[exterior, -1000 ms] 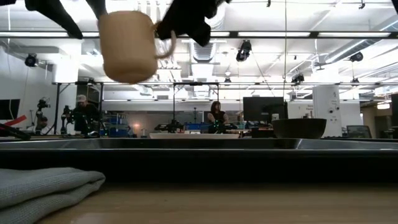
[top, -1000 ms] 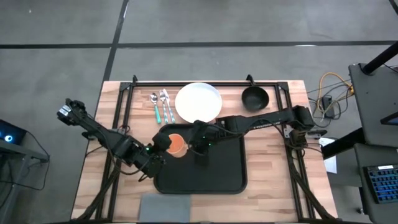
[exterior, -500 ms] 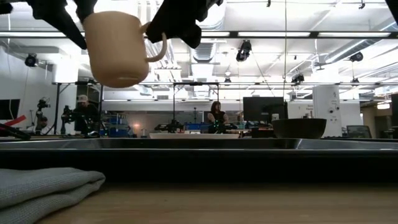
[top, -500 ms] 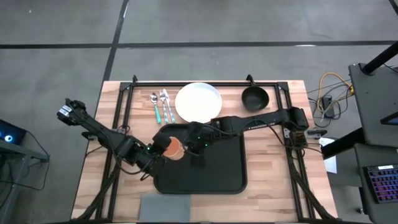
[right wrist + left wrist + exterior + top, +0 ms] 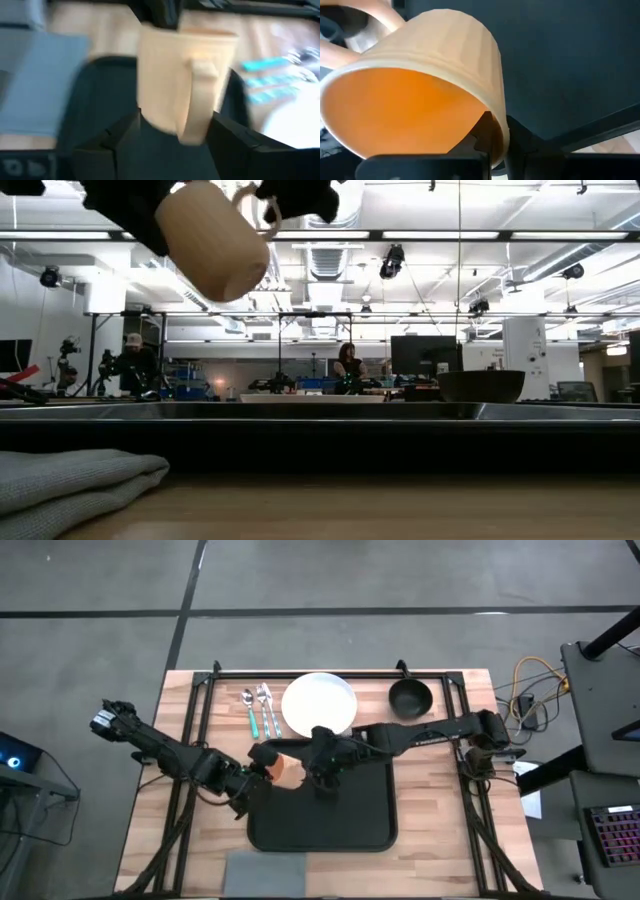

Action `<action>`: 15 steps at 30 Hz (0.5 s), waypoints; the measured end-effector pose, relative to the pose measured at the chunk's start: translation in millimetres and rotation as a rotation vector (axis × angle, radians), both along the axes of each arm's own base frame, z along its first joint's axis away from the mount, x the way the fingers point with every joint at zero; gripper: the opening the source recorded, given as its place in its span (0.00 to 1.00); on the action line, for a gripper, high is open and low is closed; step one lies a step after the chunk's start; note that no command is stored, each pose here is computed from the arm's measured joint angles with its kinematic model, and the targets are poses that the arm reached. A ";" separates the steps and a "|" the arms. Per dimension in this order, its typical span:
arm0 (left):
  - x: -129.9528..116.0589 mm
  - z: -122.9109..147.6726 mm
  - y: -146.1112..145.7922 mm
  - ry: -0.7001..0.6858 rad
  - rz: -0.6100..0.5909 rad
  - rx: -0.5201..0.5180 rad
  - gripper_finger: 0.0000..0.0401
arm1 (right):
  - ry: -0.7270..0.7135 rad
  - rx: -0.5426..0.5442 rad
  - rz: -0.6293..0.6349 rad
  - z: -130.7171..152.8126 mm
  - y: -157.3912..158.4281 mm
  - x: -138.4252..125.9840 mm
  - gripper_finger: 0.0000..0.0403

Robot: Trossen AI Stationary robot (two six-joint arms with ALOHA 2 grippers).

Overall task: Set up tray
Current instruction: Put the orange mug on the black serving tray

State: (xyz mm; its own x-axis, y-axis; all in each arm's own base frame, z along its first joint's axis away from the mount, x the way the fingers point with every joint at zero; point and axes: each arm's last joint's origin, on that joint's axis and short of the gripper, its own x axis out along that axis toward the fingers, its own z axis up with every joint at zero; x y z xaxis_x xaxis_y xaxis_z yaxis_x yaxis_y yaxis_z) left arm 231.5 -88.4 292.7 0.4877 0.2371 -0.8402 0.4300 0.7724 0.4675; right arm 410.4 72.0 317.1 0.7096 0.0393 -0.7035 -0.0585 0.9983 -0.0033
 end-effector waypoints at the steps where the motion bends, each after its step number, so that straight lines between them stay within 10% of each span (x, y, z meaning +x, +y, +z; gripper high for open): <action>1: 0.3 -0.5 2.3 0.010 0.006 -0.005 0.01 | 0.017 -0.058 -0.044 -0.5 3.4 -3.8 0.52; 15: 4.7 -16.3 43.7 0.171 0.367 -0.193 0.00 | 0.009 -0.224 -0.306 -28.0 50.6 -38.5 0.56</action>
State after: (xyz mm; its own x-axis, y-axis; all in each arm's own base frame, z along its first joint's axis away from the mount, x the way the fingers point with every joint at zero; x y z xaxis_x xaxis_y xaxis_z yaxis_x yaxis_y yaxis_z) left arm 236.2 -44.7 276.4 0.2504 0.1997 -0.9473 0.1700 0.9542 0.2461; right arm 371.9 122.6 289.0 0.6582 -0.3288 -0.6772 0.2410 0.9443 -0.2242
